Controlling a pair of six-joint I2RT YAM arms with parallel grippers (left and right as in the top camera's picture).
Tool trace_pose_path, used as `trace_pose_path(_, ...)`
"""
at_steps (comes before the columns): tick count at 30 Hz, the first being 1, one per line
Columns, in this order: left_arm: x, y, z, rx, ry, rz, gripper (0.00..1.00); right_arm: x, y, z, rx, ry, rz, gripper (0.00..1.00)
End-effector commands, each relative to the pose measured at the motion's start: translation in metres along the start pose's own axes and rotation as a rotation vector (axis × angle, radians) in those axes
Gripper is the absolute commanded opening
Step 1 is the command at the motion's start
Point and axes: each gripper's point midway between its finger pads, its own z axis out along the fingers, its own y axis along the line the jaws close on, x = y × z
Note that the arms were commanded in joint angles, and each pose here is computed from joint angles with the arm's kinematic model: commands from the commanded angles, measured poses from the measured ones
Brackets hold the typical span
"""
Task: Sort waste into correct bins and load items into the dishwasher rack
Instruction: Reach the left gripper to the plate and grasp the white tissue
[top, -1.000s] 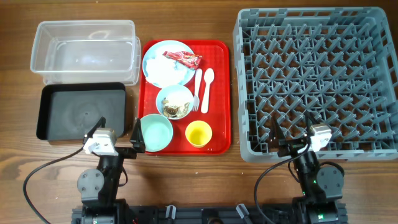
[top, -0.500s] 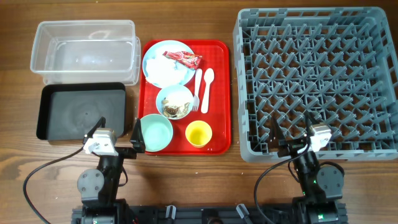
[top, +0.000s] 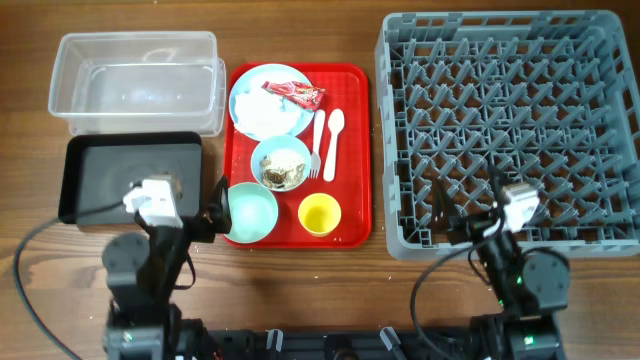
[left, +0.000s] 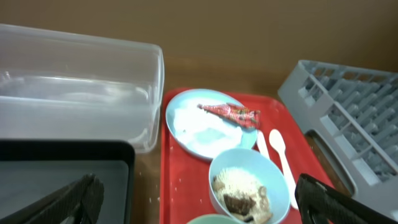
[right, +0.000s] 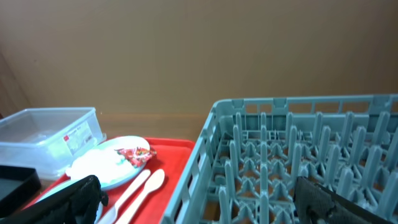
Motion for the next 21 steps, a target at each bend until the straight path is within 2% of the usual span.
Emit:
trace_pose_path(1,-0.036,-0.007,0.017,0.014,0.096,-0.025,1.0,-0.032,0.009,0.015,-0.037,0.039,-0.041,1.0)
trace_pose_path(4,-0.049,-0.01,0.033,0.013,0.203,-0.043,1.0,-0.04,0.008,0.036,-0.04,0.153,-0.032,1.0)
trace_pose_path(9,-0.066,-0.035,0.071,0.046,0.402,0.016,1.0,-0.044,0.003,0.068,-0.023,0.386,-0.01,1.0)
trace_pose_path(13,-0.075,-0.046,0.116,0.025,0.641,-0.009,1.0,-0.044,0.001,0.086,-0.024,0.56,0.007,1.0)
trace_pose_path(16,-0.068,-0.055,0.155,0.041,0.828,-0.041,1.0,-0.033,-0.002,0.093,-0.011,0.598,0.052,0.99)
trace_pose_path(19,-0.048,-0.063,0.197,0.086,0.85,-0.05,1.0,-0.022,-0.003,0.093,-0.003,0.64,0.074,1.0)
trace_pose_path(21,-0.019,-0.069,0.215,0.161,0.9,0.036,1.0,-0.016,-0.004,0.092,0.0,0.665,0.08,1.0)
